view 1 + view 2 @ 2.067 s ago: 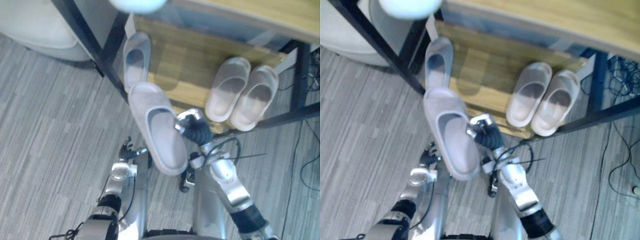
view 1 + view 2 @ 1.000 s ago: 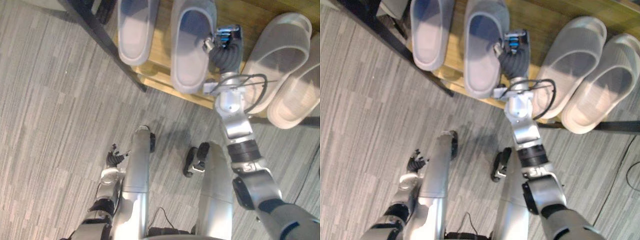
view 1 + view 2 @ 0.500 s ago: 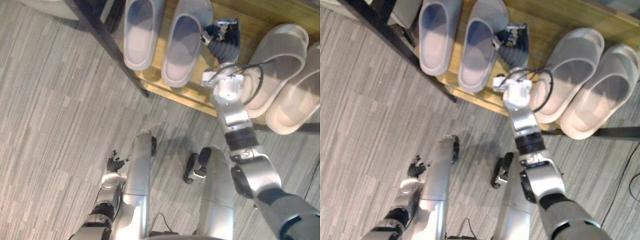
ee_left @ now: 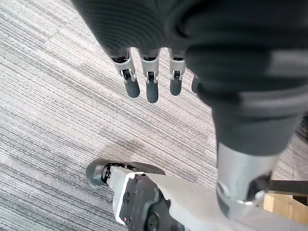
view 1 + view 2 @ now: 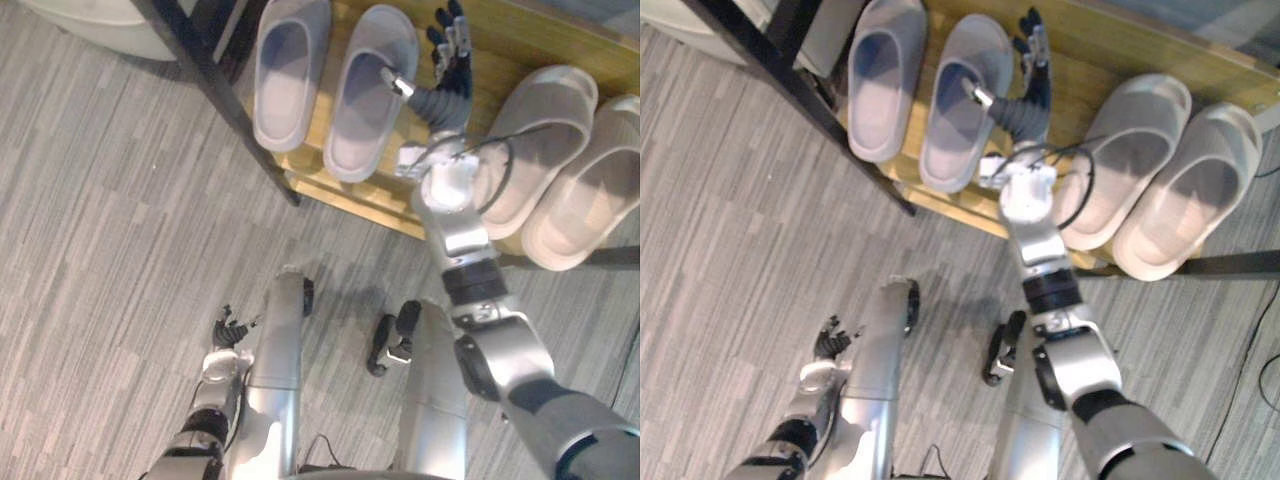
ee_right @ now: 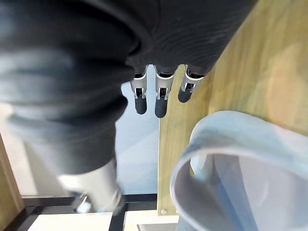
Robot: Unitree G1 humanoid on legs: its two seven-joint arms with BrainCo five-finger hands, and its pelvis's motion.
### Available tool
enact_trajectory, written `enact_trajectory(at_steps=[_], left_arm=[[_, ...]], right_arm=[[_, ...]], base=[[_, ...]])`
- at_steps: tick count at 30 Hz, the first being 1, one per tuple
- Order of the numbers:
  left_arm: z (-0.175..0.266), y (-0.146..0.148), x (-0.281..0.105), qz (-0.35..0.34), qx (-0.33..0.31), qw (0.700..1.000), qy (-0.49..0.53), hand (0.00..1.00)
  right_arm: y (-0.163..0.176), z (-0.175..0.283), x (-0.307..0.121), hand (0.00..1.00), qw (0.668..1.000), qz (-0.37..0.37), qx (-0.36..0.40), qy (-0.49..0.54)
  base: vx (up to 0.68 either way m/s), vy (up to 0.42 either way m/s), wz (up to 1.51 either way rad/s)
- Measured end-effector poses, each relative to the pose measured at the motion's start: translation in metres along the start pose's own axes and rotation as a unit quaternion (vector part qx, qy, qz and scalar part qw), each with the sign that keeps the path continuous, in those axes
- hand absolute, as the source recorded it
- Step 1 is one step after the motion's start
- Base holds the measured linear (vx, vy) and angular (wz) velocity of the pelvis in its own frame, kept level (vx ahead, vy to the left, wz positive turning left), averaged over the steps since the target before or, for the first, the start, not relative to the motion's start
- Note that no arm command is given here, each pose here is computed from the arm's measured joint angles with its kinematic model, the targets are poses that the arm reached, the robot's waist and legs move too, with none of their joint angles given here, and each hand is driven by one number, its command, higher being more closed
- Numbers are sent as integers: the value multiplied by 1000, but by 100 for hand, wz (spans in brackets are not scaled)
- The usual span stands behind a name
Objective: Organize the slippers on the shoe rack
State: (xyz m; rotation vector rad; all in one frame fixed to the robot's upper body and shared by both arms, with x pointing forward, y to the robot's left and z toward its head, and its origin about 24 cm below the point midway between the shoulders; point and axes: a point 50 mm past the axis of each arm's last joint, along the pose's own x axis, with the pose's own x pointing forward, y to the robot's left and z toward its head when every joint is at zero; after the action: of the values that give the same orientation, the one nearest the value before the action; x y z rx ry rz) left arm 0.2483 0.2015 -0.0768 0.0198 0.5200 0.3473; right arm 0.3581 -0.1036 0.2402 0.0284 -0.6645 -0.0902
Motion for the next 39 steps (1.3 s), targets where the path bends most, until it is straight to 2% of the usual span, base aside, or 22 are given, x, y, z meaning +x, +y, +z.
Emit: enact_trajectory(at_steps=[7, 14, 27, 39], left_arm=[[-1, 3, 0, 9, -10, 1000, 3, 0], [-3, 4, -1, 20, -11, 1000, 12, 0], [-3, 4, -1, 19, -17, 1000, 11, 0], [3, 0, -1, 7, -19, 1000, -7, 0]], right_arm=[[11, -31, -33, 0, 997, 1, 28, 70], [13, -43, -47, 0, 994, -3, 40, 99], [17, -31, -29, 0, 987, 21, 130, 90], [12, -18, -5, 0, 991, 23, 119, 60]], base=[[1, -13, -2], [2, -3, 0], [20, -13, 4], [3, -2, 3]])
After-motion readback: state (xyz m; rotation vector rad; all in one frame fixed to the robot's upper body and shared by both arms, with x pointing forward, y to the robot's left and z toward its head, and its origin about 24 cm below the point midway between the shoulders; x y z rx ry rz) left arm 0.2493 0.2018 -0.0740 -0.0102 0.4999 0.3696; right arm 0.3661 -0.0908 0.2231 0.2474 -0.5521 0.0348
